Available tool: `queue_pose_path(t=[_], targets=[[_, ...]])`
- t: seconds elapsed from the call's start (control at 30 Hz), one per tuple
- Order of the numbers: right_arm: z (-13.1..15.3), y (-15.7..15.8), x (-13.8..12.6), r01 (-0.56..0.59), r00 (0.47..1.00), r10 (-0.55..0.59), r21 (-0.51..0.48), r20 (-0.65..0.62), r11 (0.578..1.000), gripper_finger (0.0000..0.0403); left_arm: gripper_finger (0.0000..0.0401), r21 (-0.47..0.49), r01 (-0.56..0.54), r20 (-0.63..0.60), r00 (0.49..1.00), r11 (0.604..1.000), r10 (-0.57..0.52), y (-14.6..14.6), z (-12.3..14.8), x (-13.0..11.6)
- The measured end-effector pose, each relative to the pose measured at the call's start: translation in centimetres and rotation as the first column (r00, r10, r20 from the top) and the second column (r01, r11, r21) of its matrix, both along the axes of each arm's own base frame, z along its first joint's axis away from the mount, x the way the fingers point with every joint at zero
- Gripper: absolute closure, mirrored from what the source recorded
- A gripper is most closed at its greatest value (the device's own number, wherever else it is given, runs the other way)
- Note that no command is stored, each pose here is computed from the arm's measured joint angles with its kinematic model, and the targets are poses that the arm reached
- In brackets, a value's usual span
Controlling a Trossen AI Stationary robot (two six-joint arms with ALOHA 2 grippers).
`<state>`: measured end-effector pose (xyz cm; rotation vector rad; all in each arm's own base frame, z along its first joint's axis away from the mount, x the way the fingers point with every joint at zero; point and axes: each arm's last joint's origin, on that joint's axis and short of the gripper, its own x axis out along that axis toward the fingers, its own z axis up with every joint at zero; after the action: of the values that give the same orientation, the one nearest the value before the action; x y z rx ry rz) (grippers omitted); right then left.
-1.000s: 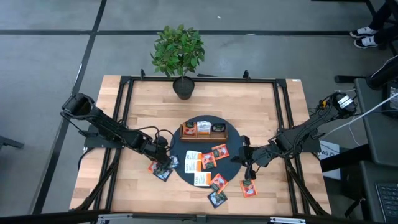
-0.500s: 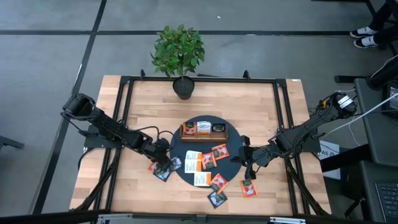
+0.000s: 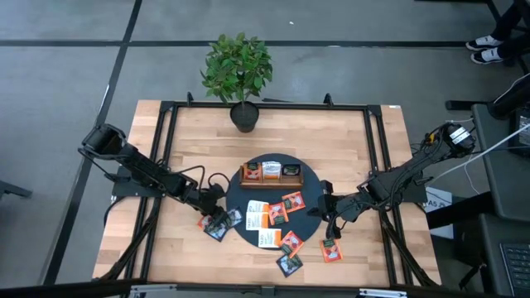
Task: Pick & Place Tea
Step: Put the violet tea bag into the right side of the wooden organizer
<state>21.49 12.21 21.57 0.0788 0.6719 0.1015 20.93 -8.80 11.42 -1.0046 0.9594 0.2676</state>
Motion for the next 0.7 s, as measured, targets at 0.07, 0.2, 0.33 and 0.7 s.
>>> queue_pose_path(t=[0.07, 0.2, 0.33, 0.7], targets=[[-0.01, 0.00, 0.00, 0.000, 1.000, 0.000, 0.000, 0.000, 1.000, 0.0377, 0.0260, 0.002, 0.002, -0.001, 1.000, 1.000, -0.002, 0.00, 0.00, 0.00], [-0.01, 0.00, 0.00, 0.000, 1.000, 0.000, 0.000, 0.000, 1.000, 0.0377, 0.0260, 0.009, 0.007, 0.000, 1.000, 1.000, -0.007, 0.01, -0.02, -0.02], [-0.01, 0.00, 0.00, 0.003, 1.000, -0.003, 0.004, -0.001, 1.000, 0.0377, 0.0260, 0.042, 0.048, 0.002, 0.999, 0.998, -0.048, 0.01, -0.15, -0.04], [-0.01, 0.00, 0.00, 0.013, 1.000, -0.013, 0.016, -0.003, 1.000, 0.0377, 0.0327, 0.110, 0.131, 0.011, 0.991, 0.985, -0.133, -0.03, -0.59, 0.09]])
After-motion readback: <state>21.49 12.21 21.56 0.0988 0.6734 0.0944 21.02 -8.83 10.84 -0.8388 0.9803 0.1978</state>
